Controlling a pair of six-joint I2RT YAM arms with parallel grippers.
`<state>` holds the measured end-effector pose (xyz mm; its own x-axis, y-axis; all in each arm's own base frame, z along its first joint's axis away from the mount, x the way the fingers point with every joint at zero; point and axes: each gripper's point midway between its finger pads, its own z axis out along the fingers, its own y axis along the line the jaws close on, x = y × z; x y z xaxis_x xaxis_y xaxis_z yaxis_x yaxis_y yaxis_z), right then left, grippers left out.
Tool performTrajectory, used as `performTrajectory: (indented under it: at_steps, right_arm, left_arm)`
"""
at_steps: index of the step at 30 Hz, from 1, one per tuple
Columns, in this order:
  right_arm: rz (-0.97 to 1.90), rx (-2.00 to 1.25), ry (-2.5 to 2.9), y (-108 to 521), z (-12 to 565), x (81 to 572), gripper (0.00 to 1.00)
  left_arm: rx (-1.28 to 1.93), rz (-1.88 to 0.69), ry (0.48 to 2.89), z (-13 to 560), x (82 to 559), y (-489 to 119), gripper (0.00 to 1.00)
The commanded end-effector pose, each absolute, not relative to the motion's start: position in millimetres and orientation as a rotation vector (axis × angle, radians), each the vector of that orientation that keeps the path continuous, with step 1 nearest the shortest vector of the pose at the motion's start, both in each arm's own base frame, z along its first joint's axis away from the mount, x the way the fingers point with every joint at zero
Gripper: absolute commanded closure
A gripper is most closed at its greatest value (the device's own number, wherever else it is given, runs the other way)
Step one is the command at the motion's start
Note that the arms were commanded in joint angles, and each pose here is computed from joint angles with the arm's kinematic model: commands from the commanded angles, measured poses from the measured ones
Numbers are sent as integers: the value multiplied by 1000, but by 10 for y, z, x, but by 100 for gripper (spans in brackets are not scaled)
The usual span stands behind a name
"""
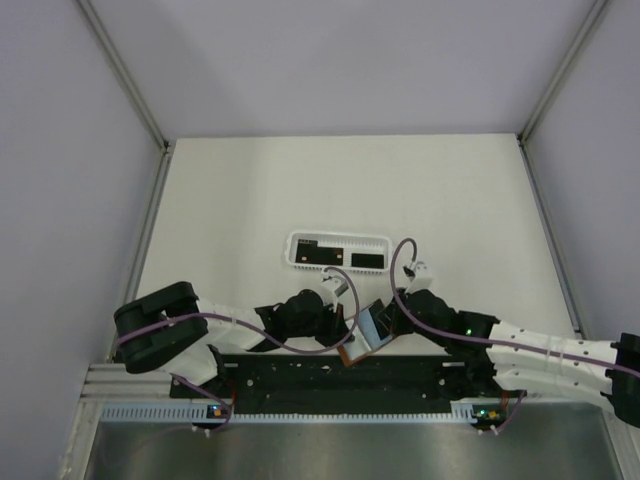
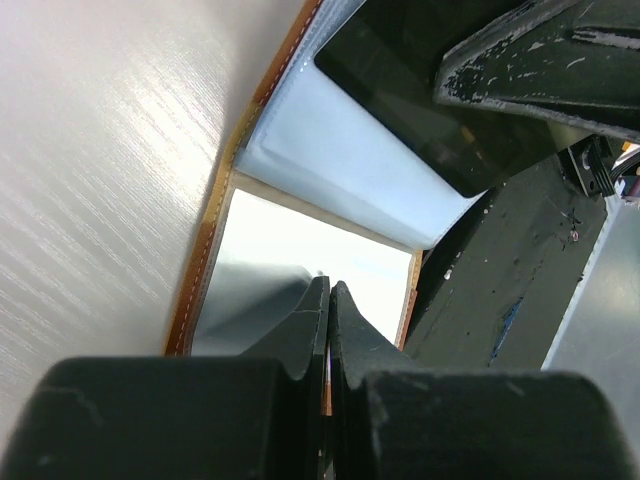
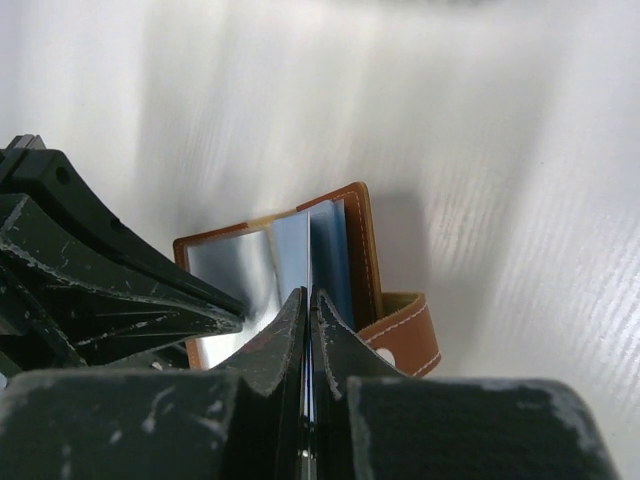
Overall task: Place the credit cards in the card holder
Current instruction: Open the card holder at the center of the board.
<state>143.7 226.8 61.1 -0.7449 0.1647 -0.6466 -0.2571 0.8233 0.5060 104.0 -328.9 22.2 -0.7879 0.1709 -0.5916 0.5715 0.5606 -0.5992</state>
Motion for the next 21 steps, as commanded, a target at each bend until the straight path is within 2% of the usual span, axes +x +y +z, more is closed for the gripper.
performTrajectory:
  at_steps: [1,10,21]
  right_arm:
    - [680,-69,2278,2138,650,1475,100]
    - [616,-102,2345,2082,439,1413,100]
    - [702,-35,2370,2171,226,1351,100]
  left_arm:
    - [624,-1023,2409,16,997,-3125,100]
    - [635,-964,2382,69,1103,-3128,100]
    - [658,-898,2362,73,1284,-3184,100]
